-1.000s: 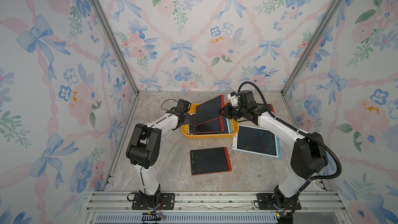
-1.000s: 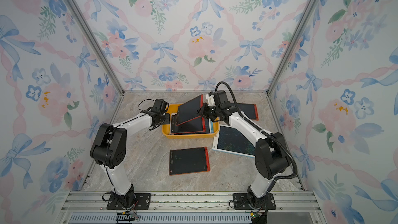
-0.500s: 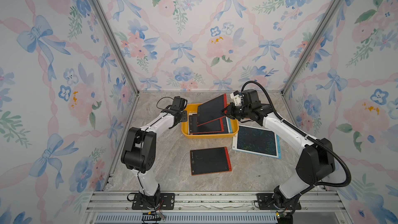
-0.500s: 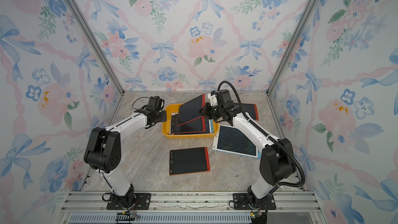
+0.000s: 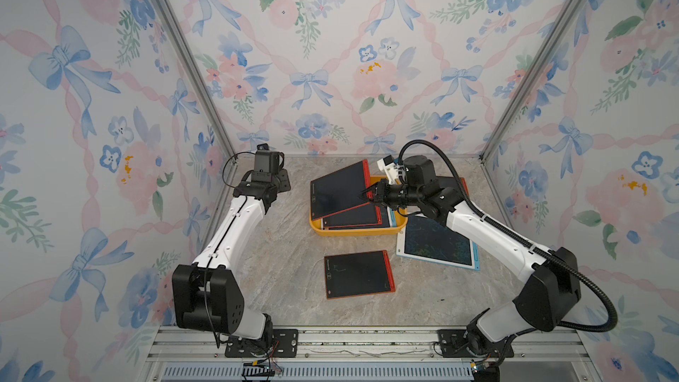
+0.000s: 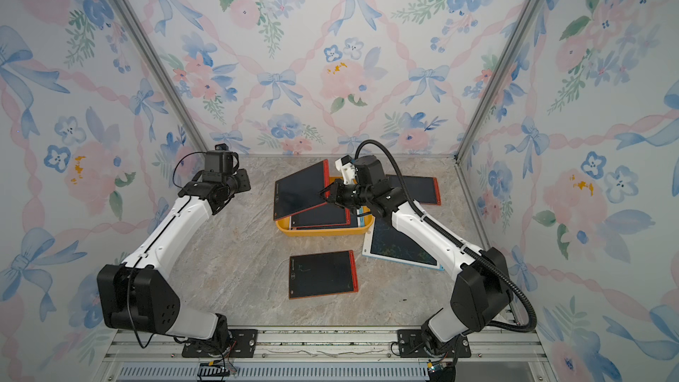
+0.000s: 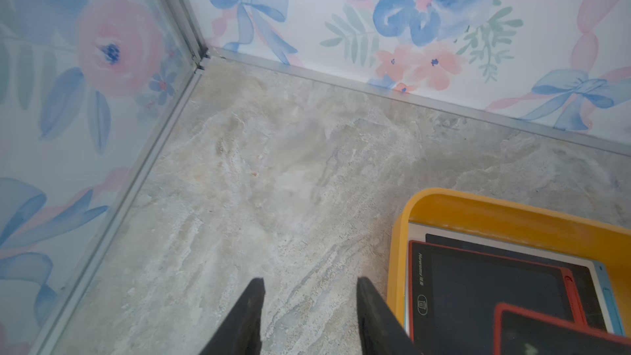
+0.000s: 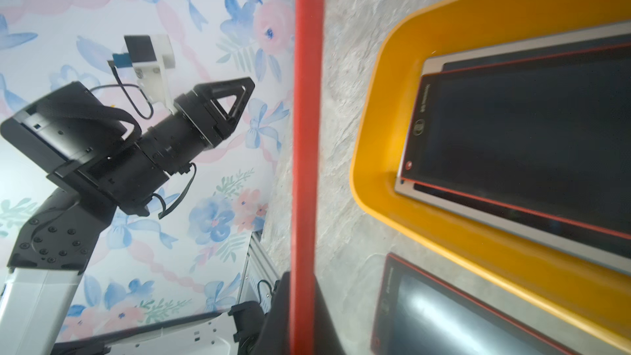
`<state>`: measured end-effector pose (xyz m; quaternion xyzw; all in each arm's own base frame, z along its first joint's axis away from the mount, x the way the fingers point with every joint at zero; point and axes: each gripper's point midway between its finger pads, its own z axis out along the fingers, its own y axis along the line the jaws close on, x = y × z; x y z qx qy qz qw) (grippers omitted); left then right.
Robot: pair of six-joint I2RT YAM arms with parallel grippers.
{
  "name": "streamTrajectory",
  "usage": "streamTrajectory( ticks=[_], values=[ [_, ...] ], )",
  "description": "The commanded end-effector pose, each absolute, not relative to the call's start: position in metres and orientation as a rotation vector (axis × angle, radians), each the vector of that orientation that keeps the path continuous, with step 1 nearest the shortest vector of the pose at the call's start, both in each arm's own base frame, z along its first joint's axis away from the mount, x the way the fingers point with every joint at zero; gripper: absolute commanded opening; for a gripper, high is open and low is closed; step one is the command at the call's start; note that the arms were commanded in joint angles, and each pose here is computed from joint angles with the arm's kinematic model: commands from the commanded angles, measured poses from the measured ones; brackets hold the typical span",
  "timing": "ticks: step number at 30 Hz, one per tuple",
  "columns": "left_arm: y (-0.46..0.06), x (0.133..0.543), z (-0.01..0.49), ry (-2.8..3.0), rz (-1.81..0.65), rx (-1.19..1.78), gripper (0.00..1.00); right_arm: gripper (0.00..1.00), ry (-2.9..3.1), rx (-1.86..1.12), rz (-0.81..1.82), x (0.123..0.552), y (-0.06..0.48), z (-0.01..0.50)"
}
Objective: Take out the writing tablet from the storage box
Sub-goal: Place the writing tablet at the center of the board.
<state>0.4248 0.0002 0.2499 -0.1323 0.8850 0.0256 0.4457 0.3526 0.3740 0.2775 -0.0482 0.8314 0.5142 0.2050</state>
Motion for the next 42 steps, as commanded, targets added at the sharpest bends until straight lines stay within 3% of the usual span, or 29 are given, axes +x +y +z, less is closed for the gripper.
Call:
streamTrajectory(
  ticks=[1,9,21,42],
  values=[
    [0.019,0.404,0.254,2.196,0.11,-0.389,0.48,0.08,2.292,-0.19,1.6,0.333,0.421,0.269],
    [0.038,0.39,0.279,2.139,0.116,-0.429,0.49,0.08,2.293,-0.212,1.842,0.291,0.502,0.239],
    [0.036,0.388,0.267,2.173,0.093,-0.409,0.5,0.09,2.348,-0.224,1.997,0.238,0.58,0.183],
    [0.03,0.391,0.253,2.214,0.059,-0.382,0.51,0.13,2.382,-0.308,2.034,0.209,0.61,0.11]
  ],
)
